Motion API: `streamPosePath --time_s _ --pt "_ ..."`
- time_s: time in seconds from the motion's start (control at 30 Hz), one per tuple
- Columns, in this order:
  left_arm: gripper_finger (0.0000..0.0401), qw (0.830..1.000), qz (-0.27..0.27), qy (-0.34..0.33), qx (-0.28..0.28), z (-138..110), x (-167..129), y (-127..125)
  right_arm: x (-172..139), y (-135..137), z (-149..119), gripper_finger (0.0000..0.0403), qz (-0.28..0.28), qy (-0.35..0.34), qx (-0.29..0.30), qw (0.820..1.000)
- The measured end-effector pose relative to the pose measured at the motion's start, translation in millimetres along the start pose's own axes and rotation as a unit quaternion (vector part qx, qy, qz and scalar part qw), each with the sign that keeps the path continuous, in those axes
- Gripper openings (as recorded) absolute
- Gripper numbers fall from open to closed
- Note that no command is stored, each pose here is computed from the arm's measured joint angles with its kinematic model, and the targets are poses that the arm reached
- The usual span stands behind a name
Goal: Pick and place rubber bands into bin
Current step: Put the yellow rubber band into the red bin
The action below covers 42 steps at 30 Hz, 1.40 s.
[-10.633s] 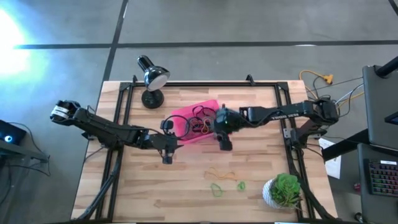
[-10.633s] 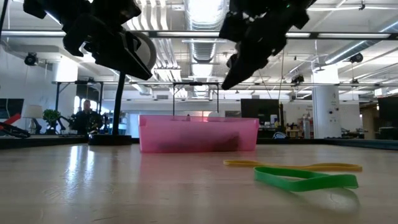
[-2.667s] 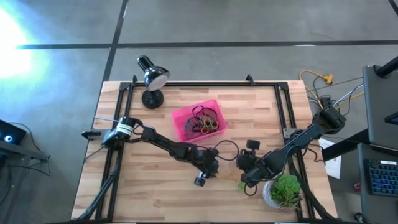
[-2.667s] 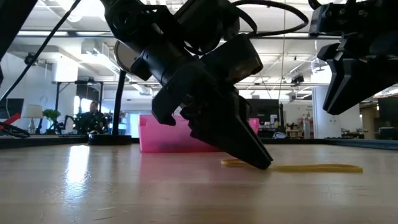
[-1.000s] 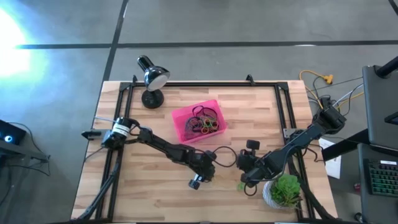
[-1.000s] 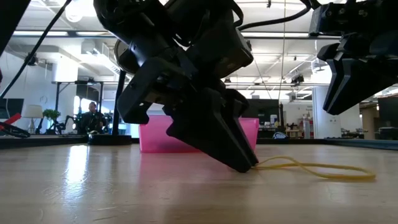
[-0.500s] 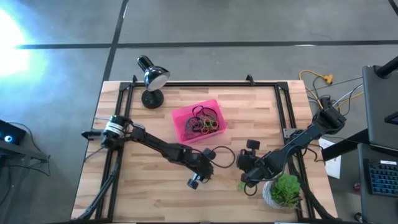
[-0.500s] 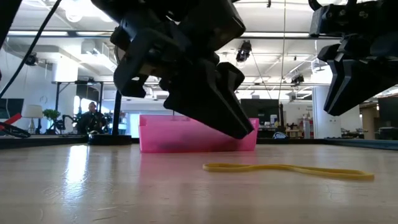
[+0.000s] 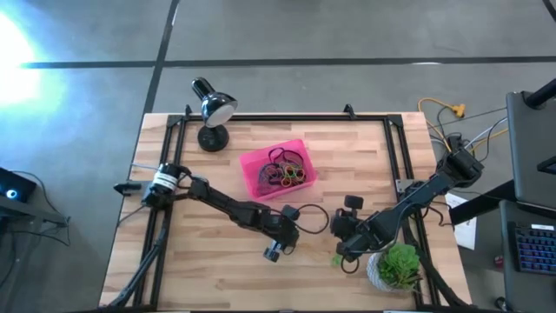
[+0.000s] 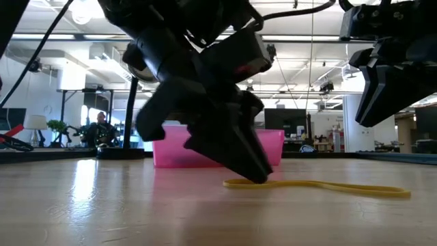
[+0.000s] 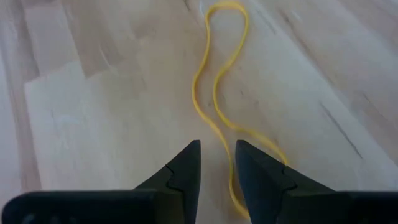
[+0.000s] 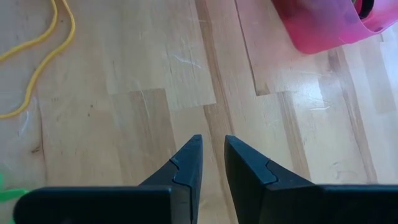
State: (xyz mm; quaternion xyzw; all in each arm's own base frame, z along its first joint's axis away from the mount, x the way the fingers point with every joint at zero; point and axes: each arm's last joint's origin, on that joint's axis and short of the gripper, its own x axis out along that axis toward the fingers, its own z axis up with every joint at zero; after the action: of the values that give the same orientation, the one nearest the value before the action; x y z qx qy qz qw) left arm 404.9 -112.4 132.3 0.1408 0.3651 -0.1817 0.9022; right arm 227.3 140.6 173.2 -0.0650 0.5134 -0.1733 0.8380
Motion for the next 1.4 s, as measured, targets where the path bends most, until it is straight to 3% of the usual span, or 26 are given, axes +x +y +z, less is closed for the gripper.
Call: streamPosePath --time_s 0.3,0.47,0.93,1.07,1.4 --pt "0.0087 0.997 -0.014 0.069 -0.031 -6 -14 -2 2 -1 -2 0.0056 -0.002 0.002 -0.002 1.000" --pt "0.0087 0.996 -0.021 0.073 -0.044 -9 -13 -4 2 -1 -3 0.0056 -0.003 0.003 -0.001 1.000" --pt "0.0087 0.982 -0.120 0.096 -0.105 -32 -12 -15 2 -1 -3 0.0056 -0.003 0.003 0.001 1.000" --pt "0.0086 0.981 -0.124 0.099 -0.115 -36 -11 -18 2 -1 -3 0.0056 -0.003 0.003 0.001 1.000" --pt "0.0020 0.981 -0.117 0.091 -0.126 -52 -7 -22 2 -1 -3 0.0057 -0.002 0.002 0.002 1.000"
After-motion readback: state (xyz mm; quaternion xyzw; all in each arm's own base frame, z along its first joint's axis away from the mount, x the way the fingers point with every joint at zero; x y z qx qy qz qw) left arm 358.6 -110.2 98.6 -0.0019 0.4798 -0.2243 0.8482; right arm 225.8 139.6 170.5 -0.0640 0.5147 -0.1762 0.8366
